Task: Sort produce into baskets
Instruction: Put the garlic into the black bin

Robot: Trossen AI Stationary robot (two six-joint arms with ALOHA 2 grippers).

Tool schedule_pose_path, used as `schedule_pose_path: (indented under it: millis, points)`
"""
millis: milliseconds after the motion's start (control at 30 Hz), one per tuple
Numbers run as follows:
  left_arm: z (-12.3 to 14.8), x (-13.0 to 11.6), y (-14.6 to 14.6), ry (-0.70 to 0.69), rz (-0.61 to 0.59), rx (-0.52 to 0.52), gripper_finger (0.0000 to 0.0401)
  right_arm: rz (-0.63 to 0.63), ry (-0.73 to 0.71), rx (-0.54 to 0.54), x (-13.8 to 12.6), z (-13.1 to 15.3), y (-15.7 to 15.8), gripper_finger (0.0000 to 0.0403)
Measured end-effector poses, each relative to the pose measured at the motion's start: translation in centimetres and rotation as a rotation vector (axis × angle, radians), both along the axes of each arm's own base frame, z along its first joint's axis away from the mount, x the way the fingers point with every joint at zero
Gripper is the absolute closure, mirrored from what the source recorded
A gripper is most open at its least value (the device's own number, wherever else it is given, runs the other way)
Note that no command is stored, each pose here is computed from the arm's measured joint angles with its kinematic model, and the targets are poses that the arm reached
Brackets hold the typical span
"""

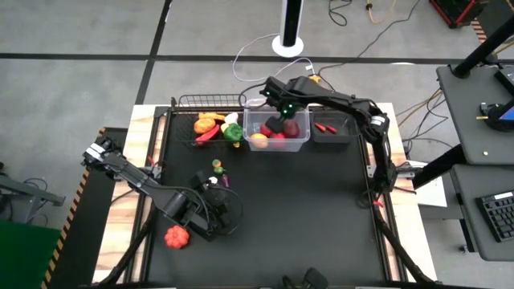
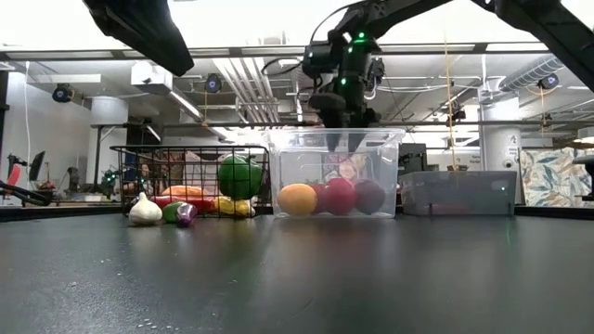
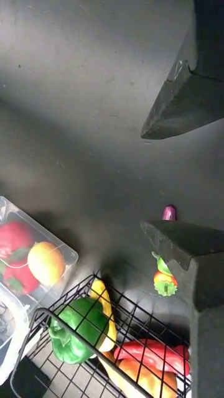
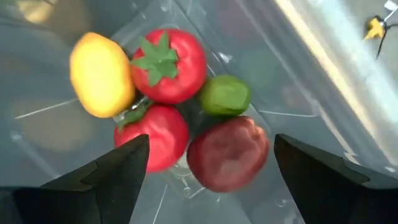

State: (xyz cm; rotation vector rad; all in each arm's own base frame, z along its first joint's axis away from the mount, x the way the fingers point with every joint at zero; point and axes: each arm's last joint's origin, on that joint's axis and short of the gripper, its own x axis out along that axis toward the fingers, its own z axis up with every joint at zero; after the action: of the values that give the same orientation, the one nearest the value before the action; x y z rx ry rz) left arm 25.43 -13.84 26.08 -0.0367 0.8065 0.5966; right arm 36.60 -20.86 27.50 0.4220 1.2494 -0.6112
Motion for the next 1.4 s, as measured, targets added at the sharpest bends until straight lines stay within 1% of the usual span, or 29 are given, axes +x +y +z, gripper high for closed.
schedule_pose_path:
  millis: [133, 300, 433, 567, 667, 800, 900, 1033, 1133, 1267, 1400]
  points:
    - [0.0, 0.0, 0.0, -0.001, 0.000, -0.001, 0.0196, 0.010, -0.047, -0.025, -0.5, 2.1, 1.0, 0.0073]
    - [0.0, 0.1, 0.0, -0.027, 0.031, -0.028, 0.0196, 0.055, -0.117, -0.073, -0.9, 5.0, 3.5, 0.0080]
    - [0.1, 0.2, 0.1, -0.049, 0.056, -0.047, 0.0196, 0.087, -0.131, -0.158, -1.5, 7.0, 6.1, 0.0084]
    - [0.3, 0.5, 0.3, -0.057, 0.071, -0.066, 0.0196, 0.130, -0.157, -0.223, -2.6, 8.2, 9.3, 0.0085]
    - [0.3, 0.8, 0.5, -0.047, 0.073, -0.122, 0.0196, 0.158, -0.206, -0.259, -3.8, 8.5, 11.6, 0.0083]
    - [0.0, 1.4, 1.0, -0.025, 0.084, -0.188, 0.0196, 0.205, -0.301, -0.274, -5.4, 8.0, 14.5, 0.0085]
    - [-0.4, 1.8, 1.4, 0.024, 0.081, -0.237, 0.0196, 0.251, -0.392, -0.288, -6.6, 7.3, 16.5, 0.0089]
    - [-0.8, 2.1, 1.9, 0.106, 0.030, -0.289, 0.0196, 0.285, -0.500, -0.285, -8.0, 5.7, 18.6, 0.0089]
    - [-0.9, 2.1, 2.0, 0.155, -0.032, -0.296, 0.0199, 0.320, -0.561, -0.291, -8.8, 4.6, 20.1, 0.0085]
    - [-1.2, 2.0, 2.0, 0.203, -0.103, -0.272, 0.0207, 0.357, -0.625, -0.281, -9.5, 2.5, 21.6, 0.0083]
    - [-1.3, 2.0, 2.0, 0.249, -0.164, -0.296, 0.0220, 0.359, -0.681, -0.255, -9.7, 0.9, 22.6, 0.0086]
